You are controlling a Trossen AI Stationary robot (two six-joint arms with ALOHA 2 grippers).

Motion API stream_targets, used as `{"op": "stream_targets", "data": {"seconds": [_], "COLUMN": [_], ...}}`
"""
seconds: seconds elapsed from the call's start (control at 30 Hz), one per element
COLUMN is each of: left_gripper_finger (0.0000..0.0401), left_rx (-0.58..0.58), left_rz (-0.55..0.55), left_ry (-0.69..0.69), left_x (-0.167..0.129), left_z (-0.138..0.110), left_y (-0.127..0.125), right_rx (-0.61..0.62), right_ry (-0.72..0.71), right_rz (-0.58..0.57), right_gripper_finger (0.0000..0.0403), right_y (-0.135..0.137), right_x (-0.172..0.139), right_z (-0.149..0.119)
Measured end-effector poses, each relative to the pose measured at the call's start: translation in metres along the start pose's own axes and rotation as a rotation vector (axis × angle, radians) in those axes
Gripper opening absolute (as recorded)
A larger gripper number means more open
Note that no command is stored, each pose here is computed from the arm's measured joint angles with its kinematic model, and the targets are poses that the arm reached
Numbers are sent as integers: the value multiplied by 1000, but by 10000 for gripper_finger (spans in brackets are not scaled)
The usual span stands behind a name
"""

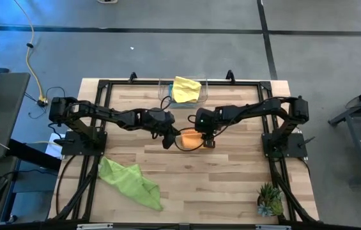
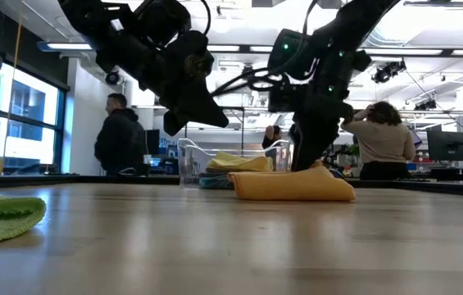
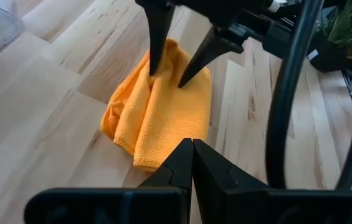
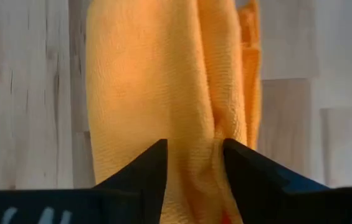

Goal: Fold microfiber towels
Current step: Fold the orange towel

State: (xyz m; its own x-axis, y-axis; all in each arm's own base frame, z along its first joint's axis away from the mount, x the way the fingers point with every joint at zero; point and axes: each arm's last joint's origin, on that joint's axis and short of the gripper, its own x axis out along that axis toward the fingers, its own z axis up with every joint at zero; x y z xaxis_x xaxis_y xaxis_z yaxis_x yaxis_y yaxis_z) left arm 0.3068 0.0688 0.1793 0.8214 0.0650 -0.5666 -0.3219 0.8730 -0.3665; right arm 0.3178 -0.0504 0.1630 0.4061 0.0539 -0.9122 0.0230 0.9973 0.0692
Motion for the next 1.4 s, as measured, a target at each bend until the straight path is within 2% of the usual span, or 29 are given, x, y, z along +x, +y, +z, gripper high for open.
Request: {"op": "stream_targets", "data": {"seconds": [0.2, 0.47, 0.8, 1.13, 1.33, 1.4], "left_gripper_finger": [0, 0, 1, 0, 0, 1], "left_rx": [-1, -1, -1, -4, 7, 9], "left_rz": [2, 3, 5, -2, -24, 0], "left_ry": [0, 0, -2, -16, -57, -67], "left_x": [0, 0, 0, 0, 0, 0], "left_z": [0, 0, 0, 1, 4, 4], "left_y": [0, 0, 0, -2, -6, -7], "right_rx": [0, 24, 140, 238, 301, 323], "right_ry": [3, -1, -96, -41, -56, -52], "right_rz": [-1, -8, -10, -27, -28, -28], "right_gripper_finger": [101, 8, 3, 1, 0, 0], "right_y": [0, -2, -9, -19, -19, -19], "right_x": [4, 1, -29, -15, -6, -4], "right_z": [0, 0, 5, -16, -26, -28]}}
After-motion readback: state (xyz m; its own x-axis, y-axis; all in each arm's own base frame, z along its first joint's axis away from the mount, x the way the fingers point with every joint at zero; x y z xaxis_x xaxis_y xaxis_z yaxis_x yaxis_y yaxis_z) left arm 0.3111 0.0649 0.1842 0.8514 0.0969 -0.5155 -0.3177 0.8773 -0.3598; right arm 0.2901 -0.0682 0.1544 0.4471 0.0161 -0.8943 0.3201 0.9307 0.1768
